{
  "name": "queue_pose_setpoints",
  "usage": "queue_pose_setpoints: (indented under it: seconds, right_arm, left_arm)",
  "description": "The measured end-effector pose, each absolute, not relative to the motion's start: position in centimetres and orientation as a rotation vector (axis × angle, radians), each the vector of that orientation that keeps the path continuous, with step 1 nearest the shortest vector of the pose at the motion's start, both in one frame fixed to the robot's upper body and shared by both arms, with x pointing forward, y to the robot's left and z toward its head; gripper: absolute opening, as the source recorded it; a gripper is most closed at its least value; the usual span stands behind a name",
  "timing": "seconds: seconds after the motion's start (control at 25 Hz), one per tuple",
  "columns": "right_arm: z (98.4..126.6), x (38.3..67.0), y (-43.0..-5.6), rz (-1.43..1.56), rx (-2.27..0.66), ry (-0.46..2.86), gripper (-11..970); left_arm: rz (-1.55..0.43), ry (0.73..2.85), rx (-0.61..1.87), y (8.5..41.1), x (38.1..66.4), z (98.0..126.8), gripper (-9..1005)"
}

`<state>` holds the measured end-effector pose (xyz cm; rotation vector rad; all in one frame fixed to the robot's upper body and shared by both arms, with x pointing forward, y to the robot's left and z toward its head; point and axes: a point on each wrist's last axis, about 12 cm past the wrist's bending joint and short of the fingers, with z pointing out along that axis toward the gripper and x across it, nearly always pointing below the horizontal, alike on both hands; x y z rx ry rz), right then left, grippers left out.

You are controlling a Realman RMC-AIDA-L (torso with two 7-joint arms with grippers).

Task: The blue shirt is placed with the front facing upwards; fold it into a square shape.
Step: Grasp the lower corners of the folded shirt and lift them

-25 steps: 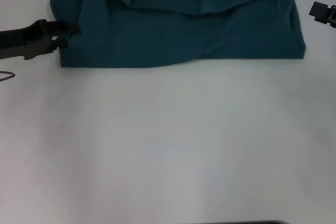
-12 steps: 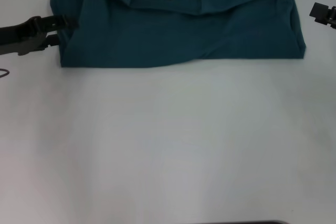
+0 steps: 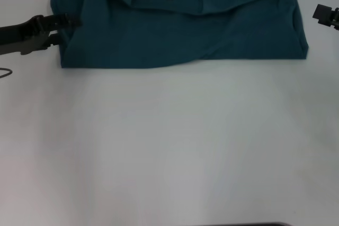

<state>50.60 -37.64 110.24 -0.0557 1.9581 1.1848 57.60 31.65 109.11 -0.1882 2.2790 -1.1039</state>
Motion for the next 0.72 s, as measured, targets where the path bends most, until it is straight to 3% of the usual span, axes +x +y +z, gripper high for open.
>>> queue_pose_setpoints:
  seconds: [0.72]
  right_arm:
    - [110.11, 50.51, -37.73, 1.188, -0.044, 1.973, 766]
  left_arm:
    - [-1.118, 2.255, -0.171, 31.15, 57.82, 109.78, 886]
